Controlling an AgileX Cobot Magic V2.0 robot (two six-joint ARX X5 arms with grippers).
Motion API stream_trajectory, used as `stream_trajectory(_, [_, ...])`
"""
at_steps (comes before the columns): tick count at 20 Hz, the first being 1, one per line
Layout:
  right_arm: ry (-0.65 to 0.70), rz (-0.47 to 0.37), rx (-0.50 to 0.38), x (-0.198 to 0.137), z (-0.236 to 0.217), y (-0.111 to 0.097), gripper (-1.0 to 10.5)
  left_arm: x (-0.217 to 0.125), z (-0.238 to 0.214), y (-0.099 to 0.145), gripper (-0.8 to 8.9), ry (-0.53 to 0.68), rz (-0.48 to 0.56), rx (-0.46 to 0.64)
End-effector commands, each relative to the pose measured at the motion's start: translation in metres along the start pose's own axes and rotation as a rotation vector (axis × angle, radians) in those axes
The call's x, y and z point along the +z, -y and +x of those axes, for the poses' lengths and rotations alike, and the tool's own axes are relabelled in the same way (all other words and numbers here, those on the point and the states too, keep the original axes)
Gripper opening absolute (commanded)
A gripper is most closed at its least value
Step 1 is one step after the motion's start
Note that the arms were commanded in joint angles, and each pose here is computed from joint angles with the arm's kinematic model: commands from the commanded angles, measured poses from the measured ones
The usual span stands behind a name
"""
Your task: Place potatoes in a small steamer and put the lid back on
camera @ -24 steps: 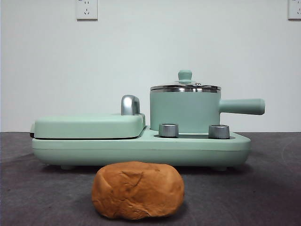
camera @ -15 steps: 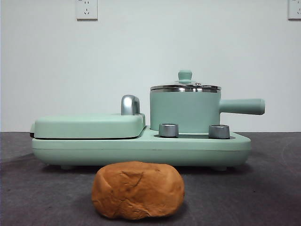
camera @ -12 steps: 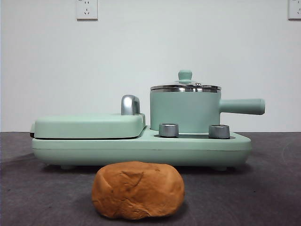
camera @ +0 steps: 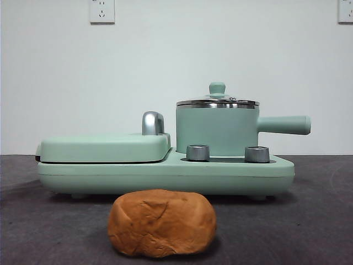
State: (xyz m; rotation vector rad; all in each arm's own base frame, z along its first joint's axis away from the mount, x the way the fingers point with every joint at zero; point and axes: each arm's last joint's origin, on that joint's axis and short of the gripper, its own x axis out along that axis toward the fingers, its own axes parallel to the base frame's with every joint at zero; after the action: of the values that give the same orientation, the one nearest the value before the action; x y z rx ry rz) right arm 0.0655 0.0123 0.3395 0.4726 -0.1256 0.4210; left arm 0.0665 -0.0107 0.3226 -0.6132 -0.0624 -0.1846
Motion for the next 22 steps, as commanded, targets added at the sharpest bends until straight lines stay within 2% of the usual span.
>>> stream_trajectory(1, [-0.100, -0.215, 0.005, 0.010, 0.009, -0.003, 0.1, 0.014, 0.007, 0.011, 0.09, -0.064, 0.188, -0.012])
stream_trajectory(7, [-0.334, -0.384, -0.012, 0.008, 0.030, 0.004, 0.1, 0.023, 0.031, 0.022, 0.09, -0.346, 0.374, -0.026])
stream_trajectory(13, [-0.553, -0.516, 0.019, -0.014, 0.040, 0.007, 0.1, 0.022, 0.049, 0.026, 0.09, -0.581, 0.575, -0.083])
stream_trajectory(16, [-0.655, -0.590, 0.035, -0.025, 0.039, 0.006, 0.1, 0.020, 0.053, 0.027, 0.09, -0.642, 0.658, -0.111])
stream_trajectory(20, [-0.736, -0.636, 0.064, -0.032, 0.036, 0.004, 0.3, 0.019, 0.055, 0.028, 0.19, -0.650, 0.697, -0.139])
stream_trajectory(22, [-0.758, -0.639, 0.073, -0.034, 0.035, 0.004, 1.3, 0.019, 0.055, 0.029, 1.43, -0.648, 0.696, -0.142])
